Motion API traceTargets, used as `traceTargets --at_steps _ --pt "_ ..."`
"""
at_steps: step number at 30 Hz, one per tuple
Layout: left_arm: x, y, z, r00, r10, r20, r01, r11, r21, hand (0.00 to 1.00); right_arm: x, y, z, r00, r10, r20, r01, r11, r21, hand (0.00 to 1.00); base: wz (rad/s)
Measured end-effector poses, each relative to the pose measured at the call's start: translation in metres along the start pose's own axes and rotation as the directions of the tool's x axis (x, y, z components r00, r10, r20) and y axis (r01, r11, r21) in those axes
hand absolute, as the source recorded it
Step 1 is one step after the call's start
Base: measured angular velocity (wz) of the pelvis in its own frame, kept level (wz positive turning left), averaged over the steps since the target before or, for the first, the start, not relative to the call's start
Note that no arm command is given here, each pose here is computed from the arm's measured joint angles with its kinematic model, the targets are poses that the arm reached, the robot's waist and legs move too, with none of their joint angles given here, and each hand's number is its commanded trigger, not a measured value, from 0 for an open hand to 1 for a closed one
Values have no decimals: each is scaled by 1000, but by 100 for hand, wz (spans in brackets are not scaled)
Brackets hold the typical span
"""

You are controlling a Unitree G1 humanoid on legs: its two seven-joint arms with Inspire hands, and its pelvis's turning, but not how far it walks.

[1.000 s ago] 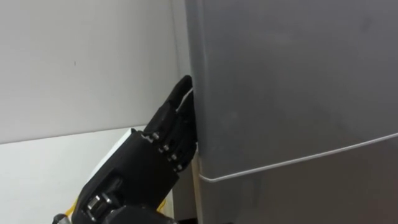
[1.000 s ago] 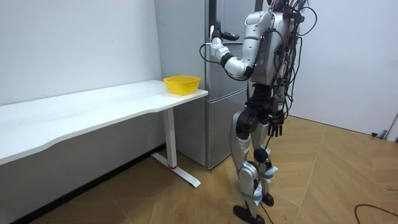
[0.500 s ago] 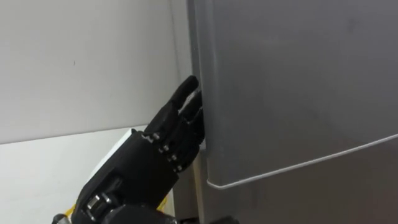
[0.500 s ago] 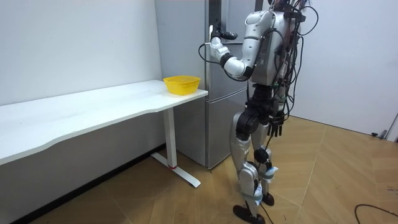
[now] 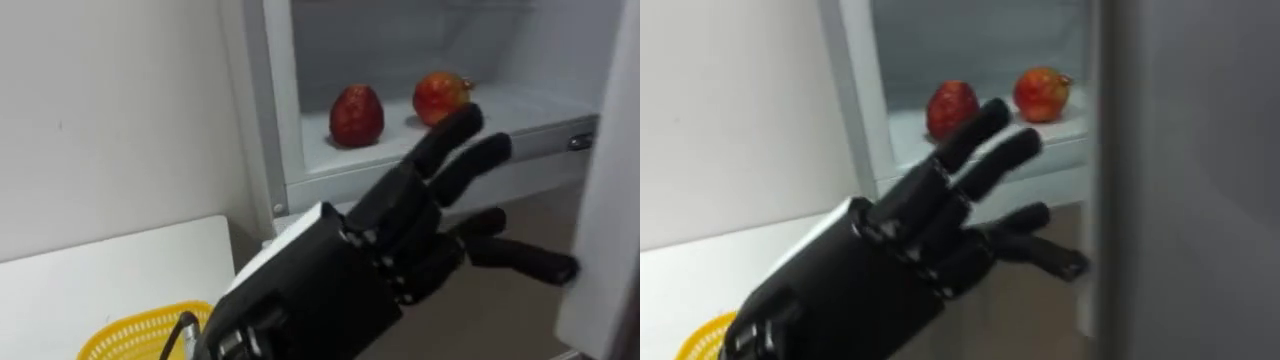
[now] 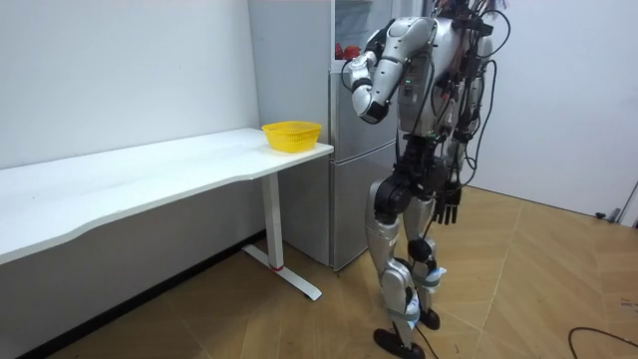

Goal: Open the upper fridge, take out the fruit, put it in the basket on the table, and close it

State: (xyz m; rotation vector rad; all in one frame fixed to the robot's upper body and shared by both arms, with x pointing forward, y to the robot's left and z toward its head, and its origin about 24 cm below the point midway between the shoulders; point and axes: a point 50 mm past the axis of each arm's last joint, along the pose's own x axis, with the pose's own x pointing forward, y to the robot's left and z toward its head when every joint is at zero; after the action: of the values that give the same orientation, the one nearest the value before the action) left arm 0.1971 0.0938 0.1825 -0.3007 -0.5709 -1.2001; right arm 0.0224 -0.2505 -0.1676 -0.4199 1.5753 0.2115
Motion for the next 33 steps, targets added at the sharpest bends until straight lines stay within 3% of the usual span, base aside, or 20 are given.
traceTargets --at_steps 15,33 --pt "4 -12 -6 991 -136 21 137 986 -91 0 0 0 1 1000 -4 3 4 1000 -3 0 -4" --pt "3 -11 -5 990 -142 20 143 986 -84 0 0 0 2 1000 -6 11 6 1000 0 0 -2"
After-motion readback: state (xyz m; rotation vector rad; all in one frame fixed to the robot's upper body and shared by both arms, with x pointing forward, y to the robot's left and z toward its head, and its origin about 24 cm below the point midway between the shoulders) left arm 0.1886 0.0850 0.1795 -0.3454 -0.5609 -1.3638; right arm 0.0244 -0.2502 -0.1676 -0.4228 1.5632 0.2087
